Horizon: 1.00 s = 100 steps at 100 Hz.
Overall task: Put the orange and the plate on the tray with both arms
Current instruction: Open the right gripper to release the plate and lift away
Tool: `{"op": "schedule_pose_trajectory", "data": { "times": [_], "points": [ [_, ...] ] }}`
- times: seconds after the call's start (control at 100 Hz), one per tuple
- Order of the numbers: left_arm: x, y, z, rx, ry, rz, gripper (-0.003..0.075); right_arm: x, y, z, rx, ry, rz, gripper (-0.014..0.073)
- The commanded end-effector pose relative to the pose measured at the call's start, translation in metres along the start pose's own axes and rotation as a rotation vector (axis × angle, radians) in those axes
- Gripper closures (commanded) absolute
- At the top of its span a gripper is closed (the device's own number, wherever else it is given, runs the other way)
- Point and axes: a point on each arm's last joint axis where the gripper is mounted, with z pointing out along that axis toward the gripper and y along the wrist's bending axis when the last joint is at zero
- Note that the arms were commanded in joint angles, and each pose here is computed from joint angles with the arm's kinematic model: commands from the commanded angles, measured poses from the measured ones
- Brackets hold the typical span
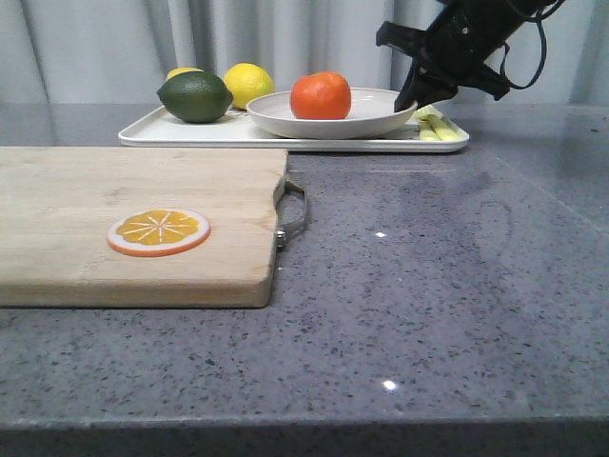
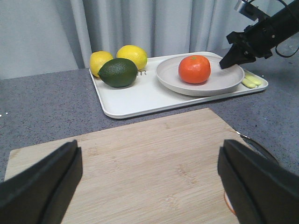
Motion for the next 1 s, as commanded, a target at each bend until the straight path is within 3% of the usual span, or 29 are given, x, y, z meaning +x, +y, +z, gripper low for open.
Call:
{"op": "schedule_pose_trajectory", "data": {
  "times": [0.0, 0.2, 0.3, 0.42, 0.49, 0.71, 0.99],
  "points": [
    [-0.013, 0.003, -0.001, -0.04, -0.068, -0.02, 0.0156, -0.029, 0.021, -0.038, -0.039, -0.147, -0.031, 0.0662],
    [-0.013, 0.003, -0.001, -0.04, -0.068, -0.02, 0.0156, -0.03, 0.021, -0.038, -0.038, -0.152, -0.031, 0.0616],
    [-0.013, 0.003, -0.001, -0.04, -0.068, -0.02, 0.0156, -0.03, 0.021, -0.038, -0.038, -0.151, -0.031, 0.0479],
    [-0.013, 0.003, -0.001, -0.04, -0.068, -0.02, 0.0156, -0.03, 0.022, -0.039, -0.04, -0.149, -0.03, 0.0253],
    [-0.013, 0.003, -0.001, -0.04, -0.068, -0.02, 0.0156, -0.031, 0.024, -0.042, -0.043, -0.155, -0.033, 0.0183],
    [-0.013, 0.003, -0.001, -0.04, -0.068, -0.024, 0.0156, -0.044, 0.042, -0.077, -0.063, -0.199, -0.153, 0.0171],
    [-0.013, 0.003, -0.001, -0.039, -0.069, -0.028, 0.0156, -0.067, 0.09, -0.185, -0.074, -0.422, -0.408, 0.0171]
  ]
}}
